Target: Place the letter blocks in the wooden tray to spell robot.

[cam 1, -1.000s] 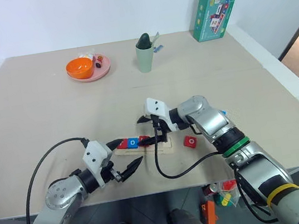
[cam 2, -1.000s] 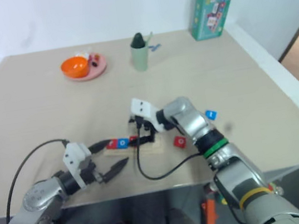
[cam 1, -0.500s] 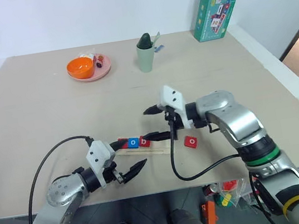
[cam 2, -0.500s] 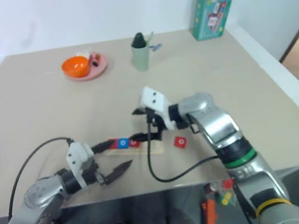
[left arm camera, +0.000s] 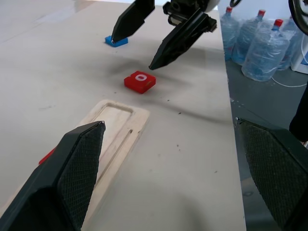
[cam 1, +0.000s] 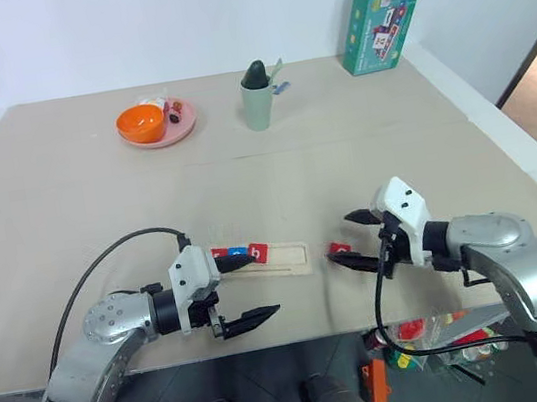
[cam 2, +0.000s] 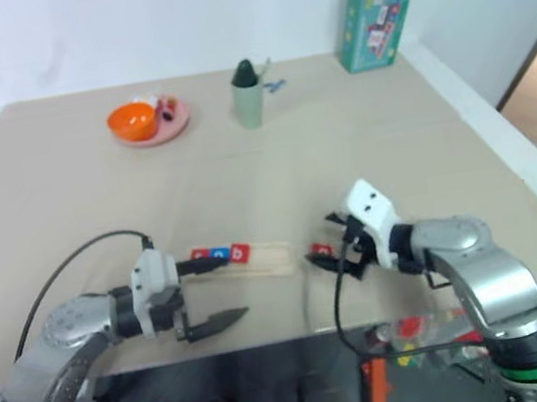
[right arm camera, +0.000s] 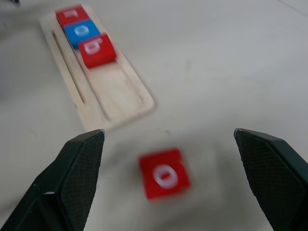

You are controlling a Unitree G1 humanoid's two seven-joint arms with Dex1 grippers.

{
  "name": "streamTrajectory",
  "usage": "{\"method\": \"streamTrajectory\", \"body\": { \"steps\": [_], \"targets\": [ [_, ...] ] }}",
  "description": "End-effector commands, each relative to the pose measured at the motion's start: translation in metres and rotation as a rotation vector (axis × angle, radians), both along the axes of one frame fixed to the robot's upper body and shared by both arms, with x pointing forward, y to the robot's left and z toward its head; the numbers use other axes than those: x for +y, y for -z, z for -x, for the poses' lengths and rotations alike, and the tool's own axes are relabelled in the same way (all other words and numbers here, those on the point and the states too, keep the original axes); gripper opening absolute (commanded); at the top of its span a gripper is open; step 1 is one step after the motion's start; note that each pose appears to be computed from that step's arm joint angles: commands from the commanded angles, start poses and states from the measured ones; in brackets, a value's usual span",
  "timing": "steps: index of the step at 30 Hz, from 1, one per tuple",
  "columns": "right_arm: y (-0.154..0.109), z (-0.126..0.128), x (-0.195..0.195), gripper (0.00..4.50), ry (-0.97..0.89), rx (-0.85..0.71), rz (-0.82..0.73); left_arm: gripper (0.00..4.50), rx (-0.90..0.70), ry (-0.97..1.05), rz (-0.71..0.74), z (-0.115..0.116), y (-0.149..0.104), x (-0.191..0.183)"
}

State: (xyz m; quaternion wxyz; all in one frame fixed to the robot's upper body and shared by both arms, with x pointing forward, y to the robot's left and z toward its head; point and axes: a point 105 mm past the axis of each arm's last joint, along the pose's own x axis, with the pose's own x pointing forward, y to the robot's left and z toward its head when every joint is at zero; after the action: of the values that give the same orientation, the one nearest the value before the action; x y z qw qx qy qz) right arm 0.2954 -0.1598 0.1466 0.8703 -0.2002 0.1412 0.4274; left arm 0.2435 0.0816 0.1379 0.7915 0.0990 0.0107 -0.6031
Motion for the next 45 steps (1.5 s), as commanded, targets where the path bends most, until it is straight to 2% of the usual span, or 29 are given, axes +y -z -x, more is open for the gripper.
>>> {"method": "streamTrajectory", "body": {
  "steps": [1,9,23,24,26,27,33,35,38,42,45],
  "targets": [
    [-0.004,-0.006,-0.008,4.46,-0.042,-0.018,0.031,4.50,-0.014,0.021,0.010,0.001,-0.004,-0.002],
    [0.008,-0.005,-0.006,4.46,-0.154,0.051,0.080,4.50,-0.016,-0.008,-0.002,0.004,-0.001,0.001],
    [0.024,-0.017,-0.001,4.46,-0.138,0.071,0.048,4.50,-0.018,-0.051,0.004,0.006,0.001,-0.001],
    [0.025,-0.018,-0.001,4.07,-0.137,0.073,0.045,4.50,-0.019,-0.053,0.004,0.006,0.001,-0.001],
    [0.027,-0.020,0.000,3.66,-0.132,0.074,0.040,4.50,-0.019,-0.055,0.004,0.005,0.001,-0.001],
    [0.028,-0.021,0.000,3.22,-0.129,0.074,0.044,4.50,-0.019,-0.056,0.003,0.005,0.001,-0.001],
    [0.031,-0.021,0.003,1.25,-0.127,0.086,0.048,4.50,-0.016,-0.070,-0.003,0.004,0.004,0.001],
    [0.030,-0.020,0.004,1.19,-0.135,0.080,0.050,4.50,-0.016,-0.074,-0.007,0.004,0.005,0.002],
    [0.013,-0.020,0.013,1.19,-0.182,0.038,0.026,4.50,-0.017,-0.082,-0.011,0.003,0.005,0.003],
    [-0.011,-0.017,0.038,1.19,-0.283,0.008,-0.012,4.50,-0.015,-0.093,-0.007,0.002,0.005,0.004],
    [-0.020,-0.013,0.063,1.19,-0.355,-0.005,-0.009,4.50,0.000,-0.123,0.004,-0.001,0.006,0.009]
  ]
}}
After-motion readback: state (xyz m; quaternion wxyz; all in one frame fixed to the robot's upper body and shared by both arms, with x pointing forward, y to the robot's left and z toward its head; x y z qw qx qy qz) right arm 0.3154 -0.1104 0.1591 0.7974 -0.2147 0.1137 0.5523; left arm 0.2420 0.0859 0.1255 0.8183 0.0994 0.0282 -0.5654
